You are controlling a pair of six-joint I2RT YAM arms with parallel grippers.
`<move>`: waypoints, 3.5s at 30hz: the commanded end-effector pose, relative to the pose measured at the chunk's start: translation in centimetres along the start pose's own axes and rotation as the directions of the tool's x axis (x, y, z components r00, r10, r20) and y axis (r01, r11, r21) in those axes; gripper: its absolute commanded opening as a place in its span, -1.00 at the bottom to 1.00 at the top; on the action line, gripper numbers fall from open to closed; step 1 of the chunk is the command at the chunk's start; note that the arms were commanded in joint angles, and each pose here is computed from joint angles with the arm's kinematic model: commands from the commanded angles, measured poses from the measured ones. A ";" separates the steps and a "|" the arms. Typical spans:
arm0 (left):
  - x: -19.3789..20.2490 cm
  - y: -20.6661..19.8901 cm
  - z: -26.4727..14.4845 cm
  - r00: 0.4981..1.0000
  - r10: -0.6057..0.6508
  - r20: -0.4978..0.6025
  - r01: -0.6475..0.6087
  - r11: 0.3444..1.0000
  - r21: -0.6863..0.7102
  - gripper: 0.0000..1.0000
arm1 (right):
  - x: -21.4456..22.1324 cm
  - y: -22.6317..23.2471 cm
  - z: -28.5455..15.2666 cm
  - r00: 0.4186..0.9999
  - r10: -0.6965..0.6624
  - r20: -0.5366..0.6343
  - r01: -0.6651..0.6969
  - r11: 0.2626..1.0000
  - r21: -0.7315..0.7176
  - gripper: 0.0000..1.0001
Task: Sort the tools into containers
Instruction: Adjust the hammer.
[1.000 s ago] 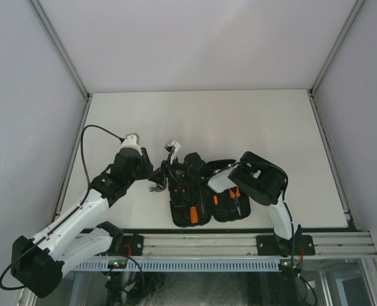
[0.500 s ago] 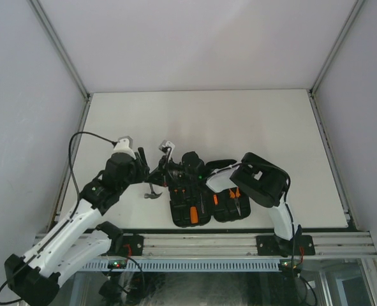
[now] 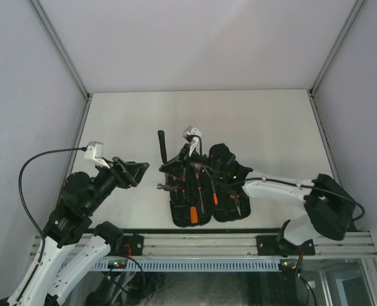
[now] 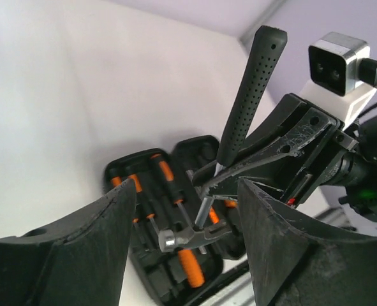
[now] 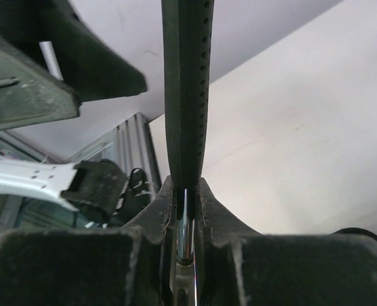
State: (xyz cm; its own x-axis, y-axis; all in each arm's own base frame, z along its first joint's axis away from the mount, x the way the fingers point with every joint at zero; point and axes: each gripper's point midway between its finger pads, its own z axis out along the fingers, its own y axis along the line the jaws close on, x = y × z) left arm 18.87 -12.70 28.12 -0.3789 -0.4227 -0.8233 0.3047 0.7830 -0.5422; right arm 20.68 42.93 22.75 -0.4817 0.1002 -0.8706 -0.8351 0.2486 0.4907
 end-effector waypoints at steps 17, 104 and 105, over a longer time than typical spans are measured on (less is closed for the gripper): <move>-5.9 -18.8 -8.9 0.997 0.017 0.070 -0.067 0.548 0.834 0.54 | -3.3 16.1 -9.1 0.997 -0.070 -0.013 0.064 0.957 -0.284 -1.00; -4.1 -12.4 1.0 0.973 -0.229 0.021 0.213 0.933 0.291 -0.96 | 5.0 5.3 -8.3 0.973 -0.212 -0.094 0.230 0.819 0.526 -0.85; -4.1 -12.5 0.9 0.974 -0.224 0.021 0.208 0.932 0.296 -0.91 | 4.6 5.5 -8.4 0.973 -0.212 -0.087 0.226 0.821 0.525 -0.94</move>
State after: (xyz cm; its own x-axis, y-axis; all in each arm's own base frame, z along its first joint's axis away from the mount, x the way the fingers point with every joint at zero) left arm 17.88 -21.78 32.93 -0.4719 -0.4813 -0.7387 0.4201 0.6139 -0.6684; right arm 11.41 36.48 18.98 -0.3343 -0.1060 -0.9365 -0.6699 0.7257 0.1570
